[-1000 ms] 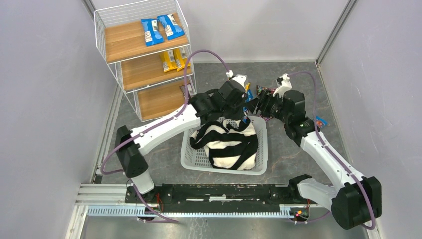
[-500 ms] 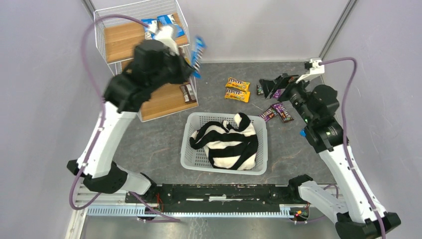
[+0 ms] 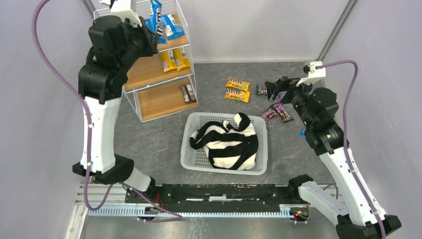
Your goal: Place and organize the candy bags onto the shelf
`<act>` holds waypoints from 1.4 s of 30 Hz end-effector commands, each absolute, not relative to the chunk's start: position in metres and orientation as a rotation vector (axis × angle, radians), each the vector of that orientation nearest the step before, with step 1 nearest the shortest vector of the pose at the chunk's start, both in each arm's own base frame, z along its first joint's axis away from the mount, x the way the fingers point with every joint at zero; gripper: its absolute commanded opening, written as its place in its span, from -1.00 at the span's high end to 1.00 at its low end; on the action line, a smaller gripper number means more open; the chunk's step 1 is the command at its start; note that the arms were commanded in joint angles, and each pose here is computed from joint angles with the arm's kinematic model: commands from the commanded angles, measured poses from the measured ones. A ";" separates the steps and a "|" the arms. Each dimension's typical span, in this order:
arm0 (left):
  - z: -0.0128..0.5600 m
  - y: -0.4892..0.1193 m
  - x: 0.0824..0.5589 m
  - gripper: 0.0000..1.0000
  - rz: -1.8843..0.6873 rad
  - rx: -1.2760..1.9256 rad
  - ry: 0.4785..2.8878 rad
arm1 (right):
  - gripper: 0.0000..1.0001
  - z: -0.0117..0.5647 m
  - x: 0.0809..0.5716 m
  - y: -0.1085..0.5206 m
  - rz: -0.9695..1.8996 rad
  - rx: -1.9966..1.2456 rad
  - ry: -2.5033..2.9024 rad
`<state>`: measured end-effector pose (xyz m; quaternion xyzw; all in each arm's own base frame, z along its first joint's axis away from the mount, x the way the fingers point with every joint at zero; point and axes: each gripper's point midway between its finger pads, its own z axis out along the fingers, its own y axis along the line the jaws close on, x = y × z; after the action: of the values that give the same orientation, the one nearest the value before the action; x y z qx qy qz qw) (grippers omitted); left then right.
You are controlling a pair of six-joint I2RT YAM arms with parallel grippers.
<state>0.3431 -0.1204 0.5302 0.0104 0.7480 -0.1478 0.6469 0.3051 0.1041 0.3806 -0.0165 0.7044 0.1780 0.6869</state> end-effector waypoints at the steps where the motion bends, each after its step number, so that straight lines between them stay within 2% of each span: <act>1: 0.535 -0.082 0.379 0.96 -0.354 0.007 1.655 | -0.96 0.366 0.319 0.106 0.350 -0.077 1.623; 6: 0.527 -0.052 0.399 0.96 -0.571 -0.038 1.627 | -0.96 0.348 0.329 0.117 0.383 -0.101 1.664; 13: 0.502 -0.022 0.410 0.96 -0.698 -0.120 1.666 | -0.96 0.332 0.337 0.118 0.368 -0.102 1.701; 21: 0.491 -0.034 0.397 0.96 -0.975 -0.091 1.672 | -0.96 0.321 0.345 0.123 0.372 -0.109 1.728; 27: 0.481 -0.033 0.400 0.94 -1.004 -0.127 1.705 | -0.96 0.314 0.347 0.125 0.374 -0.111 1.746; 31: 0.473 -0.029 0.405 0.57 -0.994 -0.163 1.741 | -0.96 0.314 0.347 0.123 0.363 -0.108 1.743; 38: 0.473 -0.009 0.412 -0.09 -0.824 -0.234 1.760 | -0.96 0.312 0.348 0.121 0.352 -0.104 1.750; 42: 0.472 0.006 0.411 -0.25 -0.702 -0.285 1.770 | -0.96 0.310 0.347 0.120 0.350 -0.104 1.752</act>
<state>0.4128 -0.0124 0.4666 -0.1087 0.7481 -0.3600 0.5467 0.3439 0.1215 0.2992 -0.0435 0.7792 0.1550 0.6057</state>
